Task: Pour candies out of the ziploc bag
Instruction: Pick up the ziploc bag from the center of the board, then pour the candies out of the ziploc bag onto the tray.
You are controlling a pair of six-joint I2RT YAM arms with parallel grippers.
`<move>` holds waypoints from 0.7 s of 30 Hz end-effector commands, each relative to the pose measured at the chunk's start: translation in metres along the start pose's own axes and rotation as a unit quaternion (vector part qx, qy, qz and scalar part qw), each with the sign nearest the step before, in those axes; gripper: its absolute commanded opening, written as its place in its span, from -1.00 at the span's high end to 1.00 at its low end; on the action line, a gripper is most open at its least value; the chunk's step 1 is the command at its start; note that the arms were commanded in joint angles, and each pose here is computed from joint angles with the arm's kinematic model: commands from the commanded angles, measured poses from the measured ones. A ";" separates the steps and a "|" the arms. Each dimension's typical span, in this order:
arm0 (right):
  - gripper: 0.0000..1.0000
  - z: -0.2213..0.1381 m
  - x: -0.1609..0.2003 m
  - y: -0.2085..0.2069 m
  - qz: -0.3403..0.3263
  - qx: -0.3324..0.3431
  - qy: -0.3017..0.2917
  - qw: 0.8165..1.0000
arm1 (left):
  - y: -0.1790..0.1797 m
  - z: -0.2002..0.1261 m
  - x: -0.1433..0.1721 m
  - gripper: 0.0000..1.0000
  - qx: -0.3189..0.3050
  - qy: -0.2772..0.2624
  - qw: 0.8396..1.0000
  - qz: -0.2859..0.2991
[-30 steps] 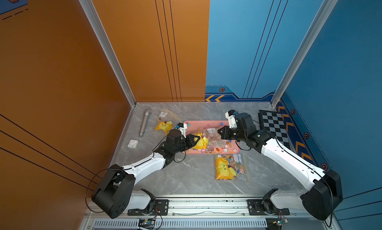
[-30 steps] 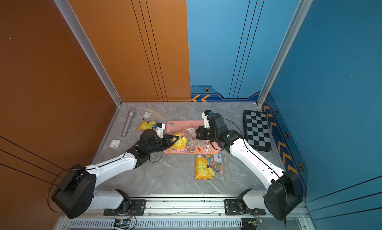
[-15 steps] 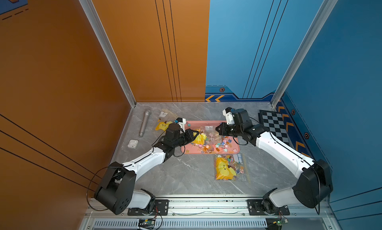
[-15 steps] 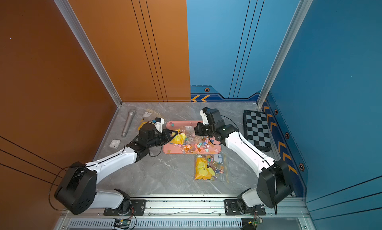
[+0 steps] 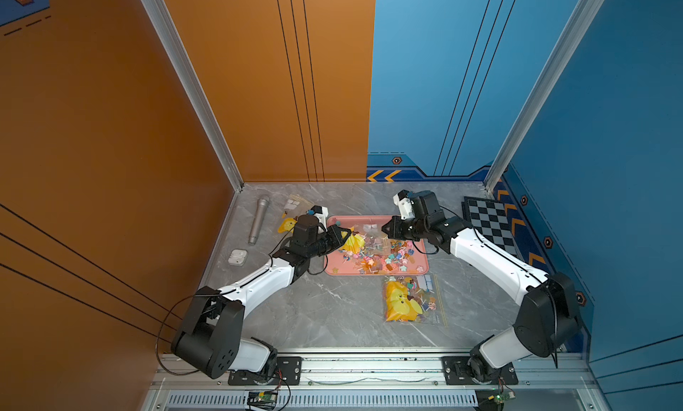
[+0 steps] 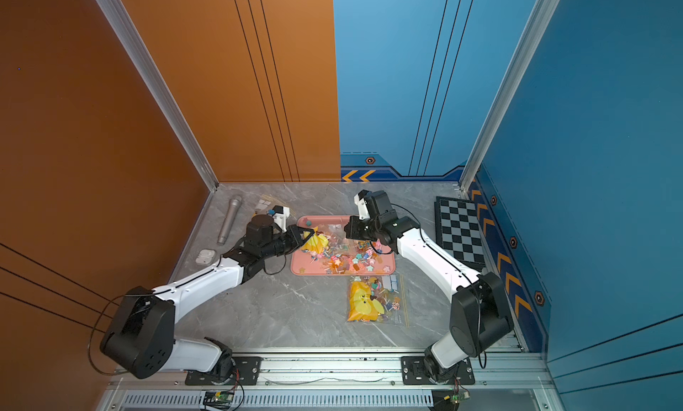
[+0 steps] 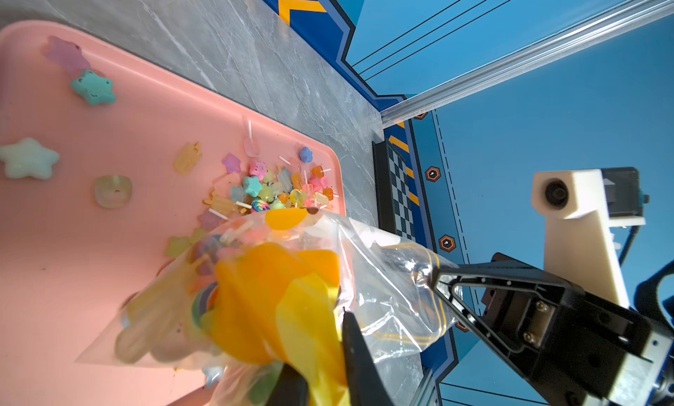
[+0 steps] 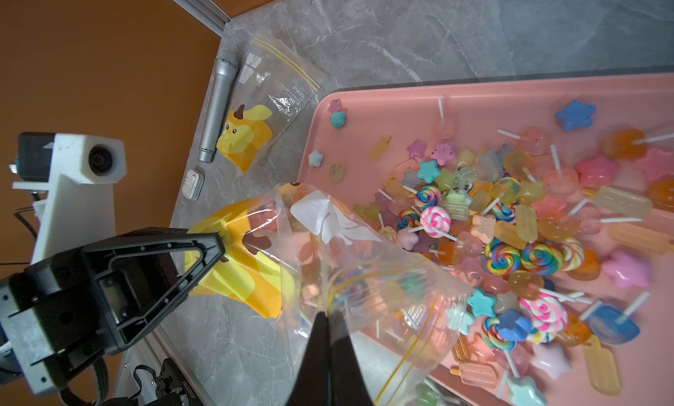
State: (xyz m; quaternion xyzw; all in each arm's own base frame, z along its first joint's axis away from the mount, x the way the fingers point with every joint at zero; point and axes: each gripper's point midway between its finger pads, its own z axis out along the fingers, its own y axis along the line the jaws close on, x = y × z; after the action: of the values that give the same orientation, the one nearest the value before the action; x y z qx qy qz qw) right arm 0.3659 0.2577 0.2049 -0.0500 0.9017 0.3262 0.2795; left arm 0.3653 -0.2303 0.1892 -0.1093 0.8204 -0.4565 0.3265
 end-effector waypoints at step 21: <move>1.00 0.006 -0.013 0.008 -0.004 -0.014 0.005 1.000 | -0.025 -0.008 -0.037 1.00 0.037 -0.030 0.999 0.021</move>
State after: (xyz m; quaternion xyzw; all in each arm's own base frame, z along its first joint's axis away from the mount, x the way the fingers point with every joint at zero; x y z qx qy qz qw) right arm 0.3735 0.2659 0.2076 -0.0545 0.8997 0.3350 0.2744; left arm 0.3771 -0.2202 0.2007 -0.1148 0.8136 -0.4597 0.3371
